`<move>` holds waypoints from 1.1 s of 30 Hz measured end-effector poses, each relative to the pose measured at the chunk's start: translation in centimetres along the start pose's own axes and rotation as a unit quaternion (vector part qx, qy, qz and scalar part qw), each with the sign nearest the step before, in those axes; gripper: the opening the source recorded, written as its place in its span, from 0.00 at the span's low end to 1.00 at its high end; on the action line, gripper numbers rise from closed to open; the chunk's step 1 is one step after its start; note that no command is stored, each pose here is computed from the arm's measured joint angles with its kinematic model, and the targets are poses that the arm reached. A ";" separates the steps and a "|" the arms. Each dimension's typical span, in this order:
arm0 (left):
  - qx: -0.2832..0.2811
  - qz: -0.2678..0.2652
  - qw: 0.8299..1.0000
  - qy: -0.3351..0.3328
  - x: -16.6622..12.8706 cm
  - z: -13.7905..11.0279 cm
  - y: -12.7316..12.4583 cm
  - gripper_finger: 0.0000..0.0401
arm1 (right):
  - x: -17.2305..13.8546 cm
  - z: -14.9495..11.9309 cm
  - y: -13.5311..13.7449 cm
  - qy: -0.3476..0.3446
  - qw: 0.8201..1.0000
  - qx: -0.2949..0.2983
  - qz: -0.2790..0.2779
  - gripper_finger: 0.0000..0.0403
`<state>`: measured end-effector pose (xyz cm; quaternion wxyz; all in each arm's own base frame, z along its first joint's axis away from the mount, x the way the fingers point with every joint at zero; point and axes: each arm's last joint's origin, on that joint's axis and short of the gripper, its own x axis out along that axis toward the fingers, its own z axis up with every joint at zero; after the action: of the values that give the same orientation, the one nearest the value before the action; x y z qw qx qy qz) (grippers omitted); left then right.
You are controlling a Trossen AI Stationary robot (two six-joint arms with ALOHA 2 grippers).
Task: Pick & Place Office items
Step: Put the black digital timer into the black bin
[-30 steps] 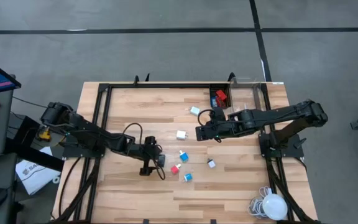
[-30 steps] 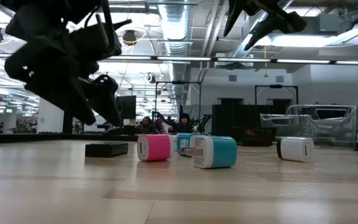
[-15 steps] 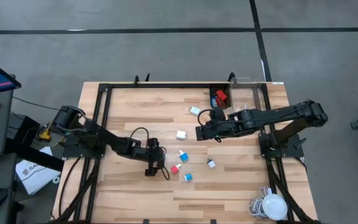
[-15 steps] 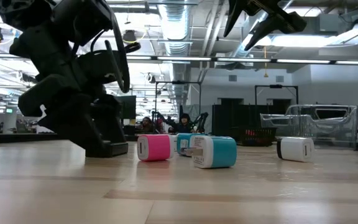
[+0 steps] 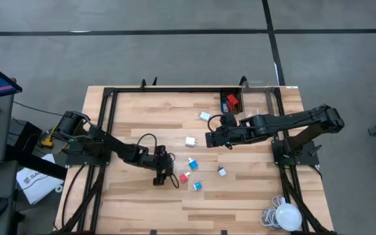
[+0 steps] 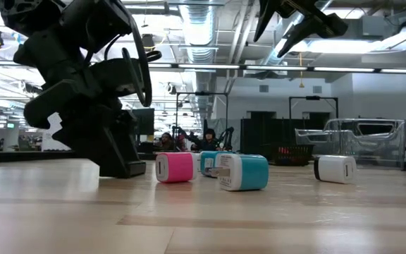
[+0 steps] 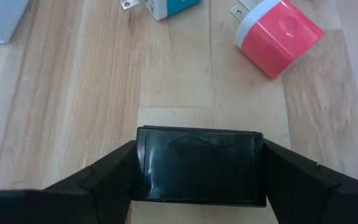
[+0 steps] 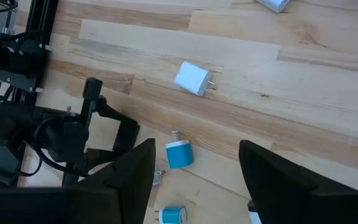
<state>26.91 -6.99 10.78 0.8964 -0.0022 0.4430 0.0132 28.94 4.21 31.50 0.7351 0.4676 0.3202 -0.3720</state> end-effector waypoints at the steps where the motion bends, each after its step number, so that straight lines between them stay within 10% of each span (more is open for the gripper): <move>1: -0.003 -0.001 1.000 -0.002 -0.1 0.1 0.1 0.71 | 0.0 0.0 0.0 0.000 1.000 0.000 0.000 0.56; 6: -0.034 -0.034 0.999 -0.006 -1.3 0.9 1.9 0.71 | 0.0 0.0 0.3 -0.003 1.000 -0.027 0.014 0.56; 12: -0.078 -0.207 0.971 -0.096 -5.4 3.9 5.8 0.71 | -0.2 0.2 1.9 -0.015 0.982 -0.163 0.096 0.56; 25: -0.172 -0.425 0.857 -0.236 -11.4 7.4 11.0 0.71 | -1.3 0.4 4.8 -0.105 0.873 -0.416 0.232 0.52; 33: -0.188 -0.435 0.844 -0.252 -11.2 10.2 11.5 0.71 | -1.9 0.8 5.9 -0.178 0.814 -0.485 0.264 0.46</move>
<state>27.87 4.42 25.95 0.8732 -0.3598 0.1448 -0.2950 33.05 5.67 36.03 0.9808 0.0428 0.1864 -0.0370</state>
